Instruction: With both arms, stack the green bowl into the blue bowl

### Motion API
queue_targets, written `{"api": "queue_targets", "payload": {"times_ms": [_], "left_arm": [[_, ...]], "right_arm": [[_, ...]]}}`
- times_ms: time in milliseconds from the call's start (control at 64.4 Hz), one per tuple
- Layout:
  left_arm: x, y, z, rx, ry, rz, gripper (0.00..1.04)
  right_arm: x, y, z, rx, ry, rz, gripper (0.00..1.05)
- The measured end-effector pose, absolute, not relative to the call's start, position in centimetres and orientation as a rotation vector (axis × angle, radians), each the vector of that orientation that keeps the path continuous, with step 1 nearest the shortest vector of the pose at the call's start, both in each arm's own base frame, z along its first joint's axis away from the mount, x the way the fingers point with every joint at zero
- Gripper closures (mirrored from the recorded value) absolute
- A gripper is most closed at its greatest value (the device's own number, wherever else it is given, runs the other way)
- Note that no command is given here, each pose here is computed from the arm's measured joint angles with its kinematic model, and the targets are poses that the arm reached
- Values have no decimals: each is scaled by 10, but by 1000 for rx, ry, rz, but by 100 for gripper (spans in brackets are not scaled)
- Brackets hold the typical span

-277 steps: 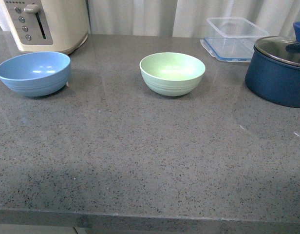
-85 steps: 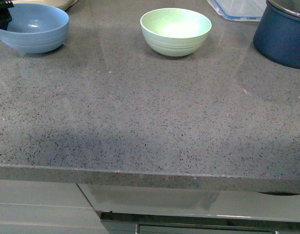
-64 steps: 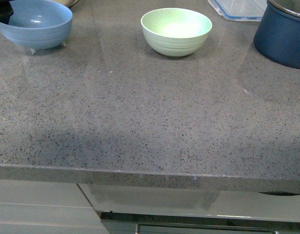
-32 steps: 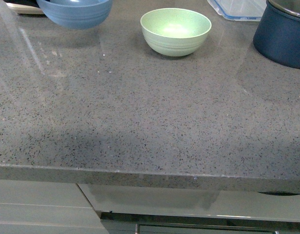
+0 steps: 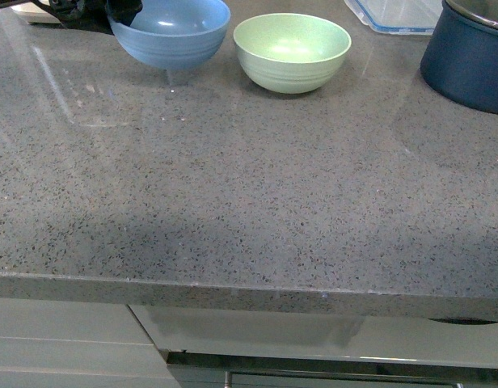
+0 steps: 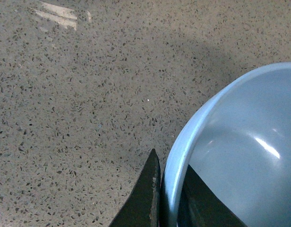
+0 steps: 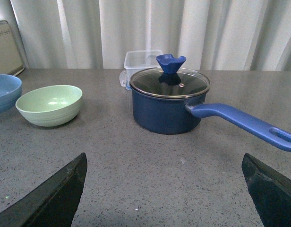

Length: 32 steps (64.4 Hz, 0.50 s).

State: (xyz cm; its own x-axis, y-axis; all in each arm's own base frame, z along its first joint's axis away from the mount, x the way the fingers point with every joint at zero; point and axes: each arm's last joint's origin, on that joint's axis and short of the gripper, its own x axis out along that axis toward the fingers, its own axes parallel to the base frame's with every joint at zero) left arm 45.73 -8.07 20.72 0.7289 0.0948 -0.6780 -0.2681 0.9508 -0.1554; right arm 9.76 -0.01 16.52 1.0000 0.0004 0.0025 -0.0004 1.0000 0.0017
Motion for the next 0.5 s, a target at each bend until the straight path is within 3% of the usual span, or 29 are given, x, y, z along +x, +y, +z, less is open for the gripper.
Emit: {"api": "queue_targets", "payload": {"times_ms": [497], "left_arm": [[465, -83, 188, -258, 753, 223, 100]], "right_arm": [[98, 0, 165, 2, -2, 1, 10]]}}
